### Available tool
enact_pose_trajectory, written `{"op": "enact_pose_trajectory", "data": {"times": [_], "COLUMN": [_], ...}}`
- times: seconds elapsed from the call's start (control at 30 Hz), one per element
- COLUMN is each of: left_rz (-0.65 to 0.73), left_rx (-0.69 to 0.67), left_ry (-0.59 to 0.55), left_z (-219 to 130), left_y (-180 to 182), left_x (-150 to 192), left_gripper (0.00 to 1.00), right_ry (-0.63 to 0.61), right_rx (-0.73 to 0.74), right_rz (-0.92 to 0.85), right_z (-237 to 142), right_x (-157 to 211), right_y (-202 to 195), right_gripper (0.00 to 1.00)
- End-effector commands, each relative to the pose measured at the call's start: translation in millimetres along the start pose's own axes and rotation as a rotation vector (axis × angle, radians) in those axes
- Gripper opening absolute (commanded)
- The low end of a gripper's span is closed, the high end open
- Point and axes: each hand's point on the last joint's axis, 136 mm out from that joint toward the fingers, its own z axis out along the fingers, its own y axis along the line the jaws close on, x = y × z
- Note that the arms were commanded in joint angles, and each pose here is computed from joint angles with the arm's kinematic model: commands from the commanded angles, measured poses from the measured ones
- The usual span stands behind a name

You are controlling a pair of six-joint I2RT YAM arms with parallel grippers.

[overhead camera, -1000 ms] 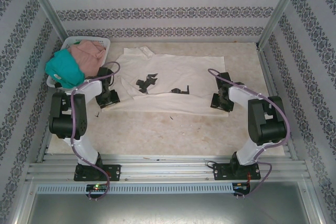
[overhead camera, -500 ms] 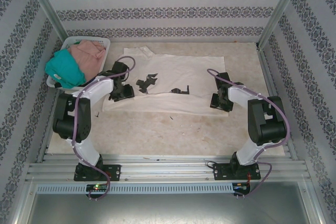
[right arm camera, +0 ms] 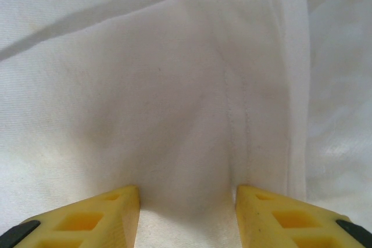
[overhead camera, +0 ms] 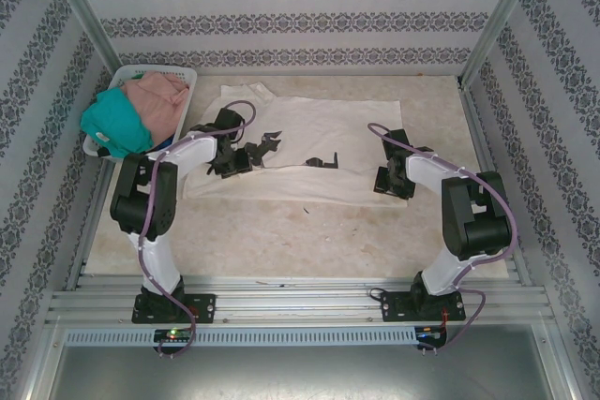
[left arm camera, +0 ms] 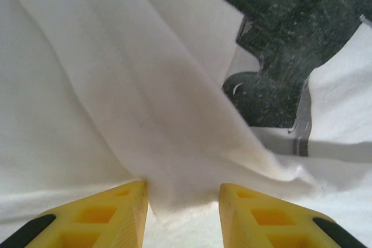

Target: Fold and stack the t-shirts

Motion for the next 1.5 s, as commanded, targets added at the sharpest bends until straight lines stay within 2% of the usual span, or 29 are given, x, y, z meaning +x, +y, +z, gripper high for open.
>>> {"op": "enact_pose_trajectory", "data": {"times": [0.0,0.1,0.3,0.47,0.57,0.6,0.63,0.67,0.7,0.73,0.8,0.83,0.87,1.1,1.23,1.33,1.47], "left_rz": [0.019,0.023,0.046,0.162,0.231,0.253,0.261,0.272,0.277,0.283,0.291,0.292,0.293,0.28,0.248,0.21,0.15], "left_rx": [0.01,0.012,0.027,-0.009,-0.021,-0.02,-0.031,-0.033,-0.032,-0.034,-0.036,-0.04,-0.046,-0.112,-0.161,-0.166,-0.158], "left_ry": [0.008,0.004,0.006,-0.044,-0.023,0.005,0.021,0.037,0.05,0.049,0.033,0.023,0.012,-0.128,-0.28,-0.362,-0.468], "left_z": [3,4,-2,-26,-22,-16,-10,-5,1,4,6,5,2,-32,-51,-55,-47], "left_y": [-12,-13,-22,-39,-49,-52,-52,-53,-54,-55,-58,-59,-60,-43,-31,-28,-23], "left_x": [-1,-3,-12,-48,-64,-64,-66,-67,-67,-70,-78,-83,-86,-121,-174,-213,-257], "left_gripper": [0.35,0.27,0.0,0.0,0.0,0.06,0.16,0.17,0.24,0.35,0.42,0.5,0.54,0.66,0.81,0.87,0.94], "right_ry": [0.006,-0.002,-0.014,-0.019,-0.024,-0.025,-0.027,-0.028,-0.034,-0.042,-0.064,-0.079,-0.09,-0.176,-0.266,-0.322,-0.345], "right_rx": [-0.012,-0.013,-0.017,-0.022,-0.025,-0.028,-0.032,-0.031,-0.034,-0.036,-0.047,-0.057,-0.063,-0.091,-0.072,-0.083,-0.065], "right_rz": [-0.009,-0.012,-0.012,-0.011,-0.011,-0.012,-0.015,-0.017,-0.018,-0.021,-0.024,-0.028,-0.031,-0.051,-0.052,-0.05,-0.05], "right_z": [3,2,-2,-6,-8,-9,-11,-13,-16,-20,-30,-36,-40,-68,-78,-80,-65], "right_x": [2,1,-1,-1,-2,-3,-3,-4,-6,-9,-16,-22,-25,-71,-121,-163,-213], "right_y": [6,7,6,6,7,7,8,8,9,10,13,16,18,33,33,34,31], "right_gripper": [0.48,0.48,0.48,0.48,0.48,0.48,0.48,0.48,0.48,0.49,0.49,0.49,0.49,0.49,0.5,0.52,0.54]}}
